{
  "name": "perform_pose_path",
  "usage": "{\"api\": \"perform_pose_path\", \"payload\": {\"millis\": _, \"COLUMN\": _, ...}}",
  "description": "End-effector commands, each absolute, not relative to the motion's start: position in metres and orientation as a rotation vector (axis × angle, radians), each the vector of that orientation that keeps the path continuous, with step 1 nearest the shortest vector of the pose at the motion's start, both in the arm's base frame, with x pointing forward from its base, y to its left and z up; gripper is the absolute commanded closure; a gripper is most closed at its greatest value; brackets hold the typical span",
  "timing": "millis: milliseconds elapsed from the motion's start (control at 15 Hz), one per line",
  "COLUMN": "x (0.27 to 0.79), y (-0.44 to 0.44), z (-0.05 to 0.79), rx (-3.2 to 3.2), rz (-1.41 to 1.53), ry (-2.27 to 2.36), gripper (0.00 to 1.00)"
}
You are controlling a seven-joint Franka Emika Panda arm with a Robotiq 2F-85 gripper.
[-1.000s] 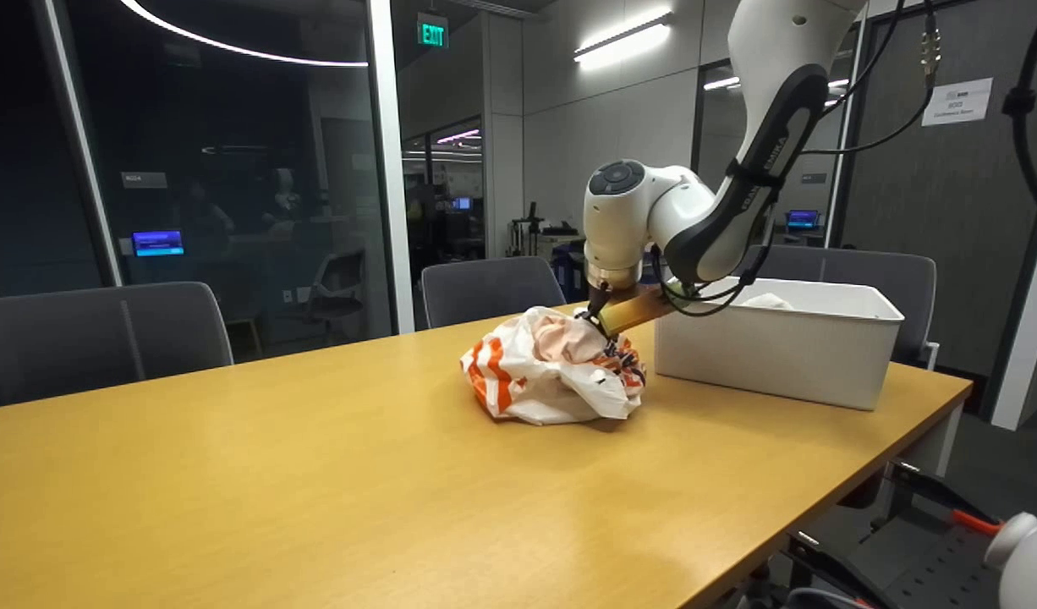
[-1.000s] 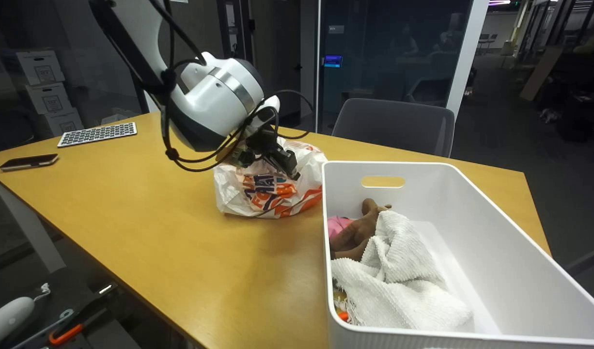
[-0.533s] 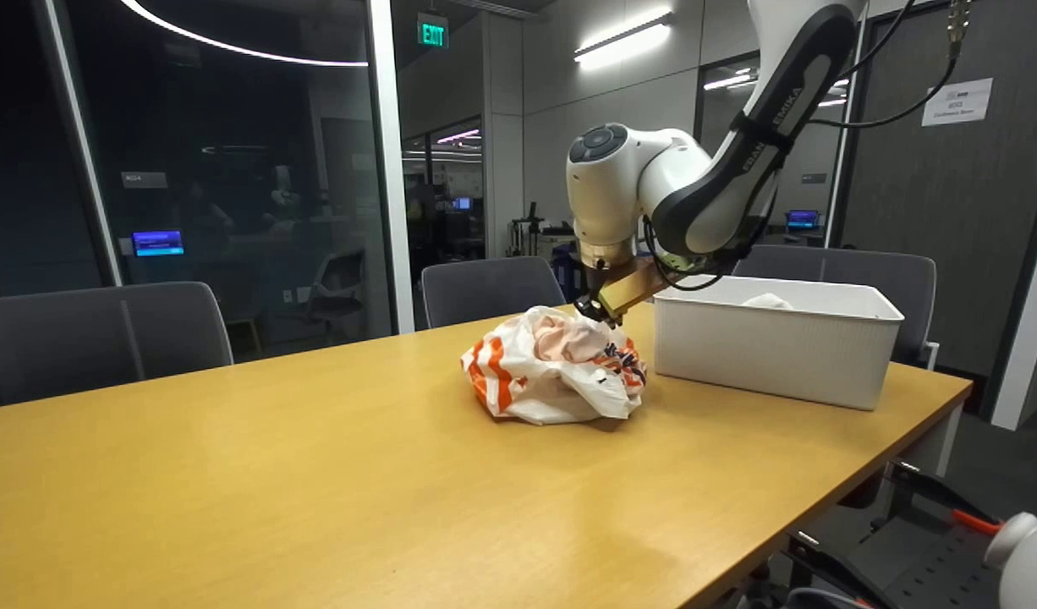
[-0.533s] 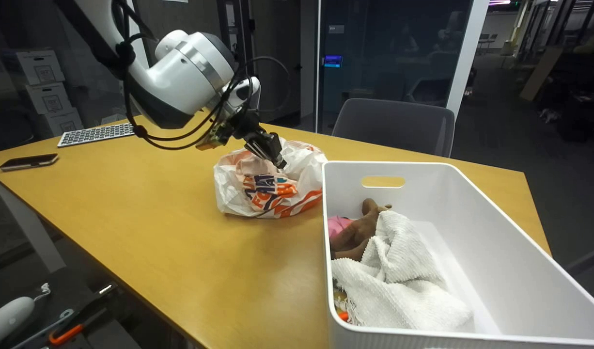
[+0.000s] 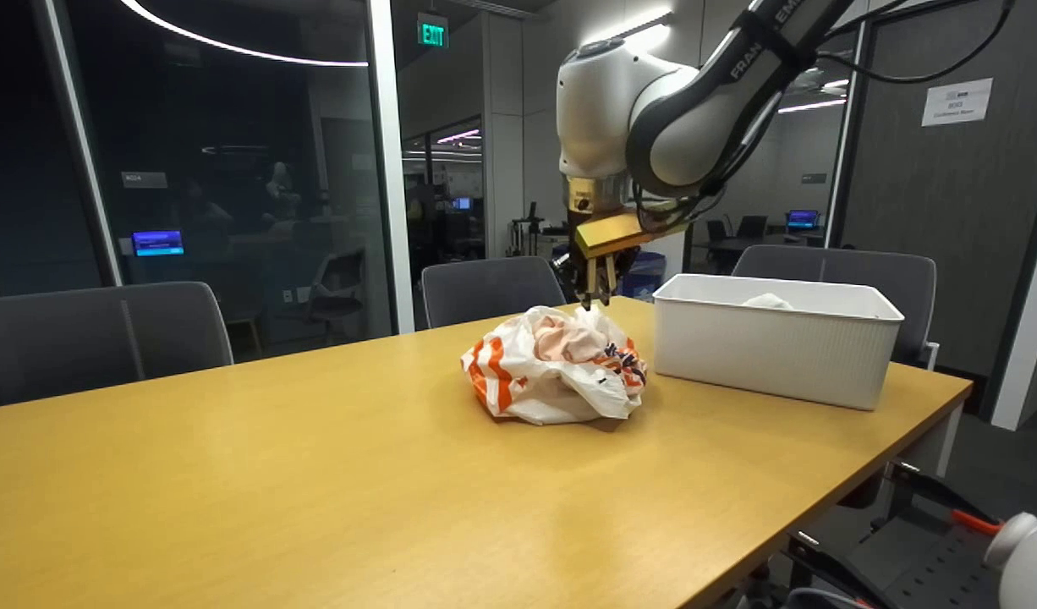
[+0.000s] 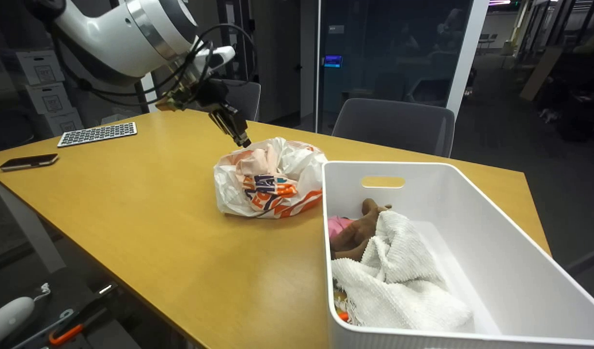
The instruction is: Pick up the cloth in the bag and put it the box and pick up the cloth on the table and put it in the bag
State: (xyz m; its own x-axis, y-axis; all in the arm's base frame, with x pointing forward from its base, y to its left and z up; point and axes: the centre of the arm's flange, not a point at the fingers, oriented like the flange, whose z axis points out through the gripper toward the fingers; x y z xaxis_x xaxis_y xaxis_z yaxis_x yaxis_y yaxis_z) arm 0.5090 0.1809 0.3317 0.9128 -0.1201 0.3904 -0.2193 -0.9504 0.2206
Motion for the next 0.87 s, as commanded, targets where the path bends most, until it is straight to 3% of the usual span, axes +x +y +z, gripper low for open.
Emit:
{"api": "perform_pose_path", "payload": {"millis": 0, "x": 0.486, "y": 0.190, "z": 0.385, "rx": 2.829, "rz": 0.514, "ry": -0.310, "gripper": 0.45}}
{"api": "perform_pose_path", "payload": {"millis": 333, "x": 0.470, "y": 0.192, "z": 0.403, "rx": 2.869, "rz": 0.378, "ry": -0.401, "gripper": 0.02}}
{"api": "perform_pose_path", "payload": {"millis": 400, "x": 0.467, "y": 0.192, "z": 0.402, "rx": 2.907, "rz": 0.336, "ry": -0.416, "gripper": 0.00}}
{"api": "perform_pose_path", "payload": {"millis": 467, "x": 0.478, "y": 0.196, "z": 0.392, "rx": 2.871, "rz": 0.382, "ry": -0.412, "gripper": 0.10}}
{"api": "perform_pose_path", "payload": {"millis": 600, "x": 0.476, "y": 0.196, "z": 0.392, "rx": 2.896, "rz": 0.351, "ry": -0.419, "gripper": 0.00}}
{"api": "perform_pose_path", "payload": {"millis": 800, "x": 0.474, "y": 0.195, "z": 0.390, "rx": 2.897, "rz": 0.341, "ry": -0.419, "gripper": 0.00}}
